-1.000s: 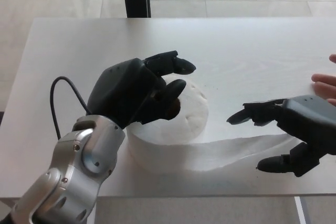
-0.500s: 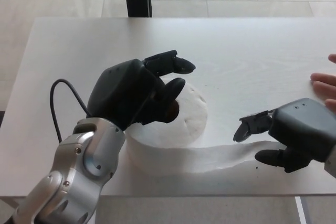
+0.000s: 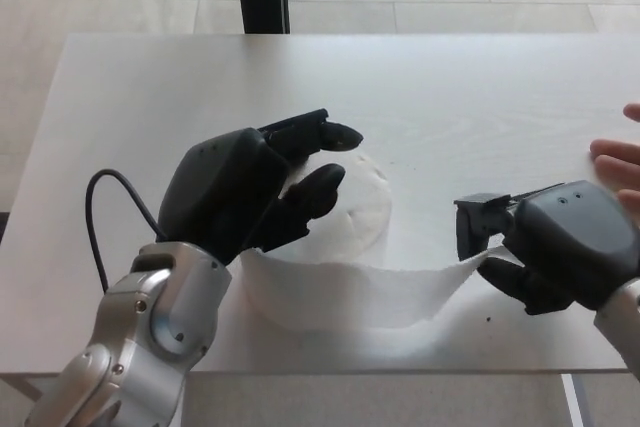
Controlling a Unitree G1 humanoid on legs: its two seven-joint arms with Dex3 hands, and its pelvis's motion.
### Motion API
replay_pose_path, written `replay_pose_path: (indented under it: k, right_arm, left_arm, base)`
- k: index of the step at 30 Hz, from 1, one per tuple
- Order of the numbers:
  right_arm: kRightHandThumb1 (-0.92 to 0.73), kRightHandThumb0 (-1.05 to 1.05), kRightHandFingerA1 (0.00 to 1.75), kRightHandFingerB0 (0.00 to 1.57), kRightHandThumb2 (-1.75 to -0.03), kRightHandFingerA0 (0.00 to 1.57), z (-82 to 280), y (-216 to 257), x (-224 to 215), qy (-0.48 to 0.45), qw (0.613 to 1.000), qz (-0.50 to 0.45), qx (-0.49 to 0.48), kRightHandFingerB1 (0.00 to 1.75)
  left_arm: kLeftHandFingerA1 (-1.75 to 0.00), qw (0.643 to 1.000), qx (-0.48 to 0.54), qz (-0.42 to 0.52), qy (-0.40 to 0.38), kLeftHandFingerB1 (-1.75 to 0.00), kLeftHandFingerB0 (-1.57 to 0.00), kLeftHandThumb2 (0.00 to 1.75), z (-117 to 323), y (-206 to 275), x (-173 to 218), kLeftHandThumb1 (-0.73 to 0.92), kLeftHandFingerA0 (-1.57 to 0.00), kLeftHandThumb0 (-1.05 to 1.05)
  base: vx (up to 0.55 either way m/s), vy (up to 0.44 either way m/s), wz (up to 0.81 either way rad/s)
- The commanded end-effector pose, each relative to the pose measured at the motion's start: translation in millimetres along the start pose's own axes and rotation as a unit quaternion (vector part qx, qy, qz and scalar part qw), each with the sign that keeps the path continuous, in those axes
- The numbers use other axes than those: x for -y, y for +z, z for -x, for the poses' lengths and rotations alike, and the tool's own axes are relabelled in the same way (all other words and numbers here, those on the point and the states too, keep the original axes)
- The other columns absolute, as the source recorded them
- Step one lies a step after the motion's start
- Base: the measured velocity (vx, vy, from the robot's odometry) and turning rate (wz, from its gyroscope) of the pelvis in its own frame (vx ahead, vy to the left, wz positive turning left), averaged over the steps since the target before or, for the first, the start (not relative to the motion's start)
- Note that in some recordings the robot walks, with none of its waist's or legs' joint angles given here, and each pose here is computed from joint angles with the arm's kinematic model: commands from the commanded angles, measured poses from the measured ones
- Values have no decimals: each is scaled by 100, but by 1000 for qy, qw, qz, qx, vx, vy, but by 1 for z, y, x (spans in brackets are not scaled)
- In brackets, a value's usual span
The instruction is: A toilet paper roll is kept in the middle of the desk infront of the robot. The robot places its left hand on the top of the toilet paper roll to hold it still and uses its right hand to tear off a piece of toilet paper from it and hands the paper to a person
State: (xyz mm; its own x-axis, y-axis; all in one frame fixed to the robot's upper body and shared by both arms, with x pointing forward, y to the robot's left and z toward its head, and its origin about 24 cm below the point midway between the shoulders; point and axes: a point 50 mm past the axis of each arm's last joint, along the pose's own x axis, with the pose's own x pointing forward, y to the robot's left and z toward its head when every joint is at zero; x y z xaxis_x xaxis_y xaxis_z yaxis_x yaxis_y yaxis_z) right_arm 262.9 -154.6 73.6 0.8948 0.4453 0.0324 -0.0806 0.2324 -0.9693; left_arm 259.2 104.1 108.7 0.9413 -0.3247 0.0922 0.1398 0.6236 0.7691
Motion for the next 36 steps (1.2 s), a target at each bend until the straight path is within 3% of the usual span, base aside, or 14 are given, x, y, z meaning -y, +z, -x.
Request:
replay_pose_path:
  k: [1, 3, 13, 15, 17, 18, 20, 21, 24, 25, 28, 33, 34, 36]
  right_arm:
    - [-58, -18, 175, 74, -114, 91, 6, -8, 0, -144, 969, -173, -100, 160]
    - [-50, -13, 175, 75, -122, 92, 6, -6, 2, -178, 953, -217, -111, 159]
    - [-41, -18, 175, 75, -130, 90, -8, -7, 25, -312, 868, -362, -139, 163]
    - [-38, -15, 175, 77, -135, 90, -10, -8, 31, -333, 854, -373, -141, 161]
    - [-35, -14, 169, 81, -139, 92, -13, -6, 39, -355, 816, -432, -150, 153]
    - [-42, -16, 139, 102, -117, 123, -15, -4, 49, -378, 782, -472, -151, 126]
    - [-45, -12, 174, 82, -121, 96, -17, -3, 61, -392, 765, -495, -130, 154]
    - [-39, -9, 174, 86, -136, 97, -18, -3, 68, -393, 758, -505, -122, 150]
    - [-38, -11, 174, 90, -133, 98, -19, -3, 76, -391, 746, -525, -124, 148]
    - [-41, -13, 146, 109, -120, 132, -20, -2, 82, -386, 743, -534, -118, 130]
    - [-41, -11, 173, 90, -136, 106, -20, -1, 91, -385, 733, -550, -105, 157]
    - [-39, -12, 175, 85, -141, 105, -22, 0, 99, -379, 701, -597, -91, 165]
    - [-38, -9, 175, 88, -147, 107, -22, 0, 100, -383, 682, -616, -94, 155]
    - [-36, -11, 175, 93, -153, 109, -21, -2, 102, -383, 679, -620, -96, 157]
  left_arm:
    - [-67, 996, -69, -11, -60, -47, -57, 54, 22, -36, 28, 48, -70, -42]
    - [-91, 995, -80, -2, -67, -45, -56, 54, 24, -37, 30, 50, -82, -42]
    - [-62, 993, -78, -22, -84, -57, -51, 75, 31, -42, 36, 42, -53, -44]
    - [-61, 993, -77, -30, -88, -47, -56, 55, 34, -45, 39, 52, -65, -37]
    - [-101, 992, -78, -43, -94, -47, -55, 55, 37, -47, 41, 52, -83, -38]
    - [-115, 989, -82, -55, -107, -56, -51, 73, 38, -49, 43, 42, -88, -44]
    - [-80, 988, -81, -70, -114, -47, -56, 54, 39, -52, 44, 50, -70, -37]
    - [-128, 987, -82, -73, -117, -48, -57, 55, 40, -53, 45, 49, -75, -36]
    - [-96, 986, -82, -79, -122, -47, -56, 55, 42, -55, 45, 51, -73, -35]
    - [-126, 985, -88, -78, -123, -54, -46, 75, 43, -56, 45, 41, -84, -48]
    - [-137, 984, -98, -77, -129, -58, -50, 78, 44, -58, 46, 38, -109, -43]
    - [-128, 982, -101, -82, -135, -45, -54, 56, 48, -59, 49, 50, -79, -39]
    - [-88, 982, -99, -83, -137, -44, -55, 55, 50, -59, 51, 52, -72, -37]
    - [-76, 981, -99, -83, -141, -44, -54, 55, 53, -58, 53, 52, -72, -37]
  base:
    - [0, 0, 0]
    - [0, 0, 0]
    - [0, 0, 0]
    - [0, 0, 0]
    - [0, 0, 0]
    - [0, 0, 0]
    - [0, 0, 0]
    - [0, 0, 0]
    - [0, 0, 0]
    - [0, 0, 0]
    - [0, 0, 0]
    - [0, 0, 0]
    - [0, 0, 0]
    - [0, 0, 0]
